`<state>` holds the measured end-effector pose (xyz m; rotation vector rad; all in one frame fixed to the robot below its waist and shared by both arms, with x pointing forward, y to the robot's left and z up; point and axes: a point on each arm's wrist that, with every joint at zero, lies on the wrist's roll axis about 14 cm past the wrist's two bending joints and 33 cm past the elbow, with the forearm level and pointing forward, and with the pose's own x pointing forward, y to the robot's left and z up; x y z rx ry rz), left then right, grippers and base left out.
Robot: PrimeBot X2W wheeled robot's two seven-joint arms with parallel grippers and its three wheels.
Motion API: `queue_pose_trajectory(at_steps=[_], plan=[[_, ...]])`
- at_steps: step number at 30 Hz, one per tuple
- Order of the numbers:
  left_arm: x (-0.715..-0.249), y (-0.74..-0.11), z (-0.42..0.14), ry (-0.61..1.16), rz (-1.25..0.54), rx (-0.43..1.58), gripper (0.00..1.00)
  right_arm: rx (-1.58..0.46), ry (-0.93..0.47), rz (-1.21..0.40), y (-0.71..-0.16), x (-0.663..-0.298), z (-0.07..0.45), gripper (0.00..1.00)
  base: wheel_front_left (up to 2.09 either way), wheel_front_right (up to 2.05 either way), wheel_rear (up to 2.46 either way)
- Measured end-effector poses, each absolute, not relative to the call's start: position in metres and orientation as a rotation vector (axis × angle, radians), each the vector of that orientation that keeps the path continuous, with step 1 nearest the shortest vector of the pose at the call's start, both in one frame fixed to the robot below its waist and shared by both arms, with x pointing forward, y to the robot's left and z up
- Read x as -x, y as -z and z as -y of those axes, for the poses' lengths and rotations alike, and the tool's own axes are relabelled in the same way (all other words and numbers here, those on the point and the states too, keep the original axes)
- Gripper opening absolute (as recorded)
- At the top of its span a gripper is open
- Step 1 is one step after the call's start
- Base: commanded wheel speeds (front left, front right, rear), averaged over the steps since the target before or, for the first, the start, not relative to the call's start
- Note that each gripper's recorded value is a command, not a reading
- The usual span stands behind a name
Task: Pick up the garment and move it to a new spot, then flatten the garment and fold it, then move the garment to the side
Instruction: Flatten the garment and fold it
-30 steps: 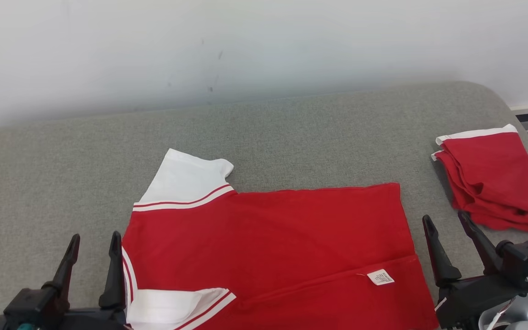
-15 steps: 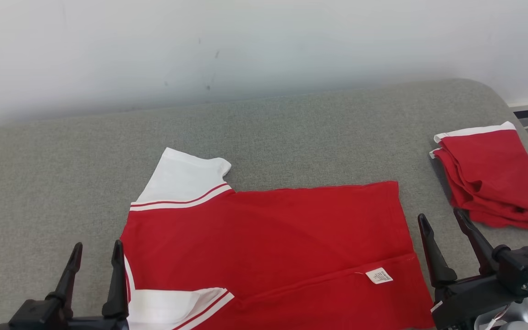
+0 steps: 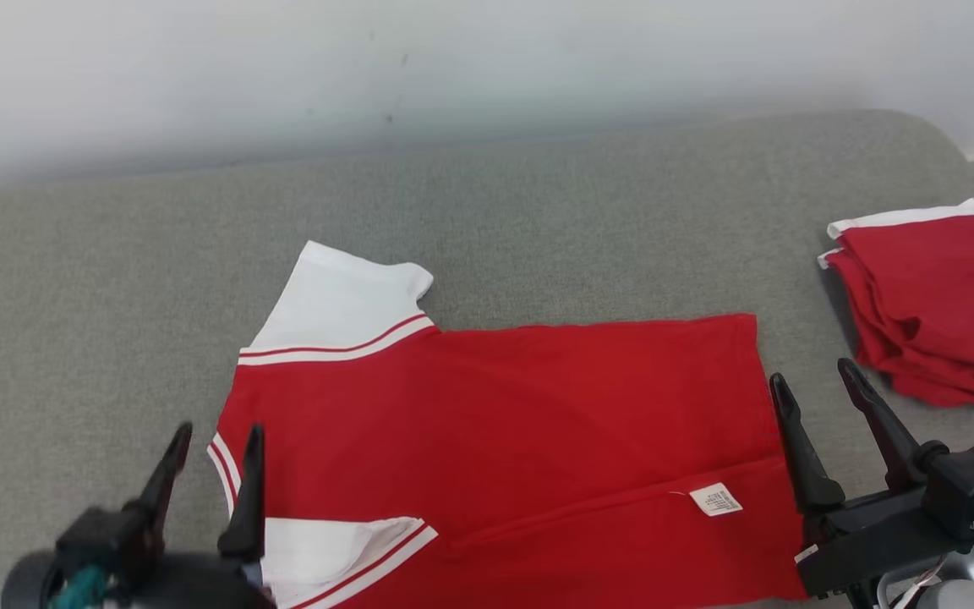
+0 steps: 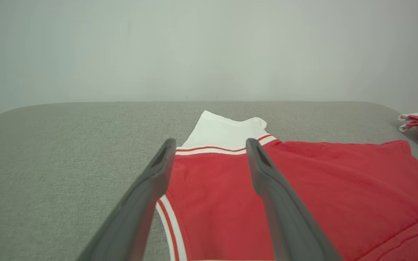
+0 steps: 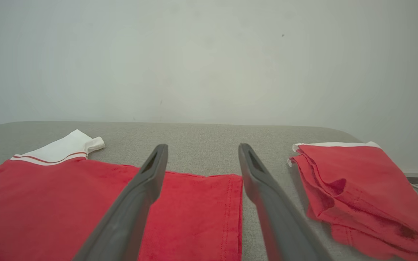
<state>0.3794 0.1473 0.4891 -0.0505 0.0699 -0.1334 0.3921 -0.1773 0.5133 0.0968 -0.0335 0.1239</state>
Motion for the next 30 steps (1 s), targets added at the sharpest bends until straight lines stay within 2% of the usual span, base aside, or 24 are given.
queue_pose_trajectory(at_steps=[12,20,30], plan=[[-0.489,-0.501,-0.139,0.236,-0.170,-0.050,1.00,-0.066,-0.218,0.027,-0.504,-0.420,0.153,1.00,0.00,0.00,0.00],[-0.533,-0.445,-0.146,0.234,-0.412,-0.132,1.00,-0.057,-0.212,-0.010,-0.486,-0.433,0.157,1.00,0.00,0.00,0.00],[-0.568,-0.387,-0.115,0.311,-0.580,-0.197,1.00,-0.017,-0.127,-0.061,-0.466,-0.438,0.190,1.00,0.00,0.00,0.00]])
